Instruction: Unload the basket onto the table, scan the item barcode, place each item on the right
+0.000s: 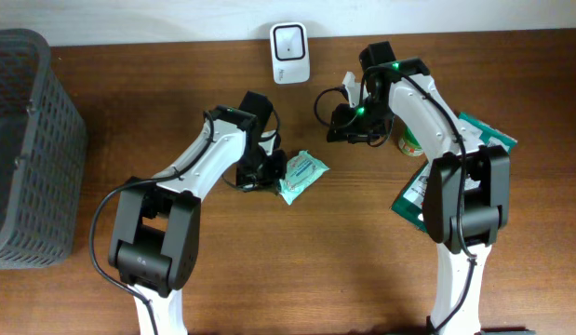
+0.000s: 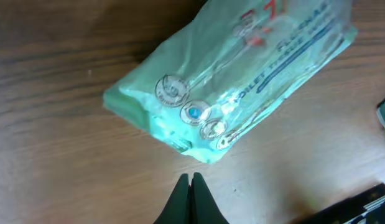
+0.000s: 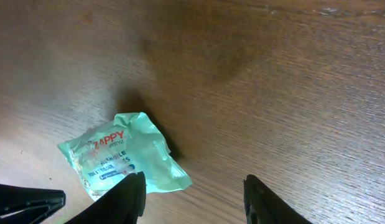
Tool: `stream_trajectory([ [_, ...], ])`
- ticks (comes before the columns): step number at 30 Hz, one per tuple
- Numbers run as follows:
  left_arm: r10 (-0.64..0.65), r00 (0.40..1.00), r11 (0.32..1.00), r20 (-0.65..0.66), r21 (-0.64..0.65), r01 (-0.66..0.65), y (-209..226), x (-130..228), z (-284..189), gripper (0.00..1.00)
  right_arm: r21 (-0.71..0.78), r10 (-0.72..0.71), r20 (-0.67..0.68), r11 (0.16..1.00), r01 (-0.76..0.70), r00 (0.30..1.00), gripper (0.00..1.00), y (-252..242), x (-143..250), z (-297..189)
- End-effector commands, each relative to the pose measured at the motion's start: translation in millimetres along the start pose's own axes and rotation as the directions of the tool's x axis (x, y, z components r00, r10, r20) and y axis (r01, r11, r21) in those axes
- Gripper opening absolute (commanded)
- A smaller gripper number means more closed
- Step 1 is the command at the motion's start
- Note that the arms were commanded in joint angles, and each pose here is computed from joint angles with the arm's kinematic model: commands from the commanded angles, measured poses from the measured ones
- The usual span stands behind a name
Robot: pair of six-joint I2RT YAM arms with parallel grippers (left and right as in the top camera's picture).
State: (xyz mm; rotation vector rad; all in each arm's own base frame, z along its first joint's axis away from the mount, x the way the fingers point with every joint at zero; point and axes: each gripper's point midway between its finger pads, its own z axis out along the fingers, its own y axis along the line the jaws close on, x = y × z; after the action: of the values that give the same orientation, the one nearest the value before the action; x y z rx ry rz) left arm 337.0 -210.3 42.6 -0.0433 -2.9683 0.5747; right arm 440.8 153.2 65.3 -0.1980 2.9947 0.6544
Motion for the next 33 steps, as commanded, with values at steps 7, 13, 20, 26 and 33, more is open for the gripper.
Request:
stream_trajectory([
  [7,0.122,0.991,0.988,0.052,-0.098,-0.117,20.7,-11.9,12.0,0.0,0.004,-0.029,0.005,1.0,0.029,1.0,0.5,15.0,0.1,-0.4],
  [13,0.146,0.983,0.987,0.112,-0.084,-0.137,23.9,-21.8,27.4,0.0,0.002,-0.025,-0.018,1.0,0.025,1.0,0.5,24.9,6.3,5.6],
  [20,0.152,0.974,0.985,0.17,-0.108,-0.135,29.3,-37.4,23.2,0.0,-0.072,-0.032,-0.104,0.997,0.024,0.994,0.5,27.0,32.3,20.3],
  [26,0.151,0.973,0.984,0.172,-0.115,-0.133,30.7,-37.8,22.9,0.0,-0.291,-0.043,-0.138,0.957,0.001,0.989,0.59,21.4,51.8,20.8],
  [33,0.151,0.974,0.985,0.171,-0.115,-0.132,30.7,-37.6,23.0,0.0,-0.422,0.051,-0.133,0.901,-0.103,0.99,0.62,18.2,66.7,52.6],
])
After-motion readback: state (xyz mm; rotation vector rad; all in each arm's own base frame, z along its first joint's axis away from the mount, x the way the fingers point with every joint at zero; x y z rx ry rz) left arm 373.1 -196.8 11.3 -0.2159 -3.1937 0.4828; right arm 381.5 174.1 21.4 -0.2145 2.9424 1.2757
